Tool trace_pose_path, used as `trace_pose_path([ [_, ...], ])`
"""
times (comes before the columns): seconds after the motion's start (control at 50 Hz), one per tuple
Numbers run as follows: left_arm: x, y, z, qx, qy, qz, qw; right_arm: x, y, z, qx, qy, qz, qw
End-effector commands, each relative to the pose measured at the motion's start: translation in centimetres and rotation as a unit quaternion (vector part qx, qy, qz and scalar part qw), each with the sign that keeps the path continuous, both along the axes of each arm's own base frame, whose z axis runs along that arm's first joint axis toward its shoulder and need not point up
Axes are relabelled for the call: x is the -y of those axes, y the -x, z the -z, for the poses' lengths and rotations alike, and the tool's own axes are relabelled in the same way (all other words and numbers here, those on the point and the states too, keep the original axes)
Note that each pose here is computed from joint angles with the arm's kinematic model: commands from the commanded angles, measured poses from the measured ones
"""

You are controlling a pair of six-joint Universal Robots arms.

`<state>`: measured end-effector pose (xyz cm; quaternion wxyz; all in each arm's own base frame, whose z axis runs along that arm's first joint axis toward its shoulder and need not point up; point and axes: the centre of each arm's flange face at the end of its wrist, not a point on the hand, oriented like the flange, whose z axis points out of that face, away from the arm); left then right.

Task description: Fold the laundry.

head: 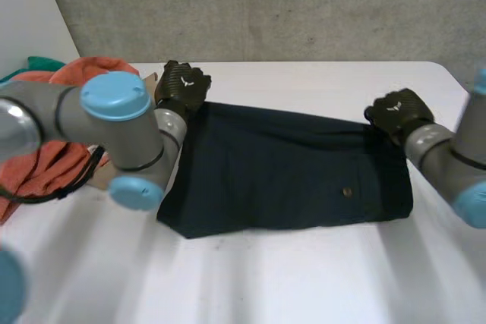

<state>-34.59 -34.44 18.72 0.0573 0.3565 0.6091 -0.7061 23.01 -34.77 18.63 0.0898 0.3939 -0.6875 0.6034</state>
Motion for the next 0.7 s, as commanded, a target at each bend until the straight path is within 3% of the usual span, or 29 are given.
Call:
trace_pose_path([
  [0.02, 4.3, 1.5, 3.2, -0.013, 0.024, -0.006, 1.000, 5.0, -2.6, 3.0, 0.015, 0.075, -0.003, 0.997],
  [0.14, 5.1, 2.7, 3.6, -0.030, 0.053, 0.006, 0.998, 6.7, -3.9, 5.1, 0.026, 0.110, -0.007, 0.994],
  [0.24, 4.3, 3.2, 3.3, -0.041, 0.064, 0.005, 0.997, 5.9, -3.8, 3.1, 0.047, 0.106, 0.000, 0.993],
  [0.38, 1.2, 1.9, -1.1, -0.053, 0.067, -0.003, 0.996, 0.6, -1.1, -0.2, 0.080, -0.022, 0.025, 0.996],
  [0.5, -1.8, 0.6, -1.7, -0.064, 0.029, 0.003, 0.998, -2.7, 1.8, 2.5, 0.085, -0.175, 0.041, 0.980],
  [0.7, -5.2, 0.0, -0.3, -0.066, -0.022, 0.018, 0.997, -2.5, 2.1, 4.9, 0.093, -0.155, 0.029, 0.983],
])
